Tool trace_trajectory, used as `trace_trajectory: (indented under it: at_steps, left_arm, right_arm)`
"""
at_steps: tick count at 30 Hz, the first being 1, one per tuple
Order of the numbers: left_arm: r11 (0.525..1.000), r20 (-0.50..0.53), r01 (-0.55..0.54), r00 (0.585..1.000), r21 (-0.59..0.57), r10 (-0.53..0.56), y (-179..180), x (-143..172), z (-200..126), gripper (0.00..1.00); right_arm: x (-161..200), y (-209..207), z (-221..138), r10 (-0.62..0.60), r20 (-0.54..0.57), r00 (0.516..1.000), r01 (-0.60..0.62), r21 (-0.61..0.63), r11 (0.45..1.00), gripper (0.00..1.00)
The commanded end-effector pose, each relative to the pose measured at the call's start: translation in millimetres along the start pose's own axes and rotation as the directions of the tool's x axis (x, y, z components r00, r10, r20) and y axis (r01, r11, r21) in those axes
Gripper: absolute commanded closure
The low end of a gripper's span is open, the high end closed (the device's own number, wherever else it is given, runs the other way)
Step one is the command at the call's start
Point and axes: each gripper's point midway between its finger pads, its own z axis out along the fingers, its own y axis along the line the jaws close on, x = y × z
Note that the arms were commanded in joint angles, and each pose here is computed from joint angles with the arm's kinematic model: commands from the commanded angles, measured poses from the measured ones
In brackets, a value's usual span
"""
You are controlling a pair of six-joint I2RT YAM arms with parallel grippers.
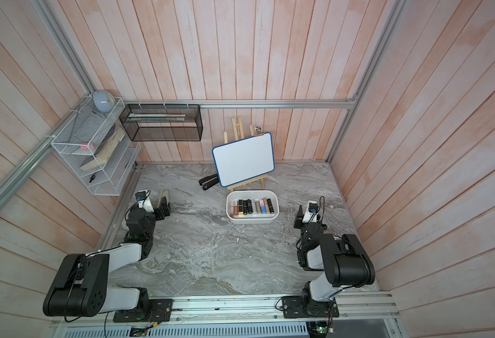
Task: Put the lipstick into the storage box
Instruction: Reset both arms
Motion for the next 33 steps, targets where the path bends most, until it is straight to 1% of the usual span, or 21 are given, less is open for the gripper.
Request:
trace_trajectory:
  at_steps: [1, 7, 13, 15, 17, 18, 20, 22, 23, 26, 33]
  left_arm:
    - [1.000, 0.061, -0.021, 0.998, 0.015, 0.020, -0.8, -4.6, -0.8, 0.01]
    - [1.000, 0.065, -0.019, 0.998, 0.017, 0.018, -0.6, 9.1, 1.9, 0.00]
    - [1.000, 0.060, -0.013, 0.998, 0.021, 0.012, 0.0, 11.2, 3.1, 0.00]
    - [1.000, 0.063, -0.014, 0.998, 0.023, 0.012, -0.1, 11.2, 2.2, 0.00]
    - [0.999, 0.084, -0.018, 0.996, 0.033, 0.015, -1.2, 15.3, -3.4, 0.00]
    - [0.999, 0.119, -0.031, 0.993, 0.036, 0.026, -1.7, 13.7, -6.5, 0.00]
    - [0.998, 0.081, -0.033, 0.996, 0.046, 0.029, -5.1, 17.9, -5.1, 0.00]
    - [0.999, 0.101, -0.029, 0.995, 0.044, 0.025, -3.7, 15.4, -3.7, 0.00]
    - [0.999, 0.075, -0.016, 0.997, 0.046, 0.013, -2.1, 18.5, -1.6, 0.00]
    - [0.998, 0.079, -0.005, 0.997, 0.056, 0.001, -0.3, 18.4, -1.9, 0.00]
    - [0.998, 0.083, -0.005, 0.997, 0.058, 0.000, -0.3, 17.0, -1.7, 0.00]
  right_arm:
    - [-10.7, 0.1, 0.0, -0.008, 0.046, 0.999, 0.008, -0.007, 1.000, 0.48]
    - [-6.7, 3.5, 7.8, -0.016, 0.012, 1.000, 0.016, -0.021, 1.000, 0.46]
    - [-5.6, 3.9, 9.8, -0.013, 0.002, 1.000, 0.013, -0.029, 1.000, 0.41]
    - [-5.9, 3.8, 10.2, -0.011, 0.003, 1.000, 0.011, -0.030, 0.999, 0.37]
    - [-5.6, 3.8, 10.5, -0.011, 0.001, 1.000, 0.011, -0.032, 0.999, 0.34]
    - [-5.5, 4.5, 10.8, -0.009, -0.001, 1.000, 0.009, -0.037, 0.999, 0.33]
    - [-4.5, 4.4, 11.3, -0.008, -0.006, 1.000, 0.007, -0.042, 0.999, 0.30]
    - [-4.5, 4.3, 11.9, -0.005, -0.007, 1.000, 0.005, -0.044, 0.999, 0.28]
    - [-4.2, 4.5, 12.1, -0.004, -0.009, 1.000, 0.004, -0.048, 0.999, 0.28]
    - [-3.8, 2.6, 14.1, 0.008, -0.016, 1.000, -0.009, -0.055, 0.998, 0.25]
    - [-3.4, 0.6, 15.0, 0.028, -0.022, 0.999, -0.029, -0.072, 0.997, 0.06]
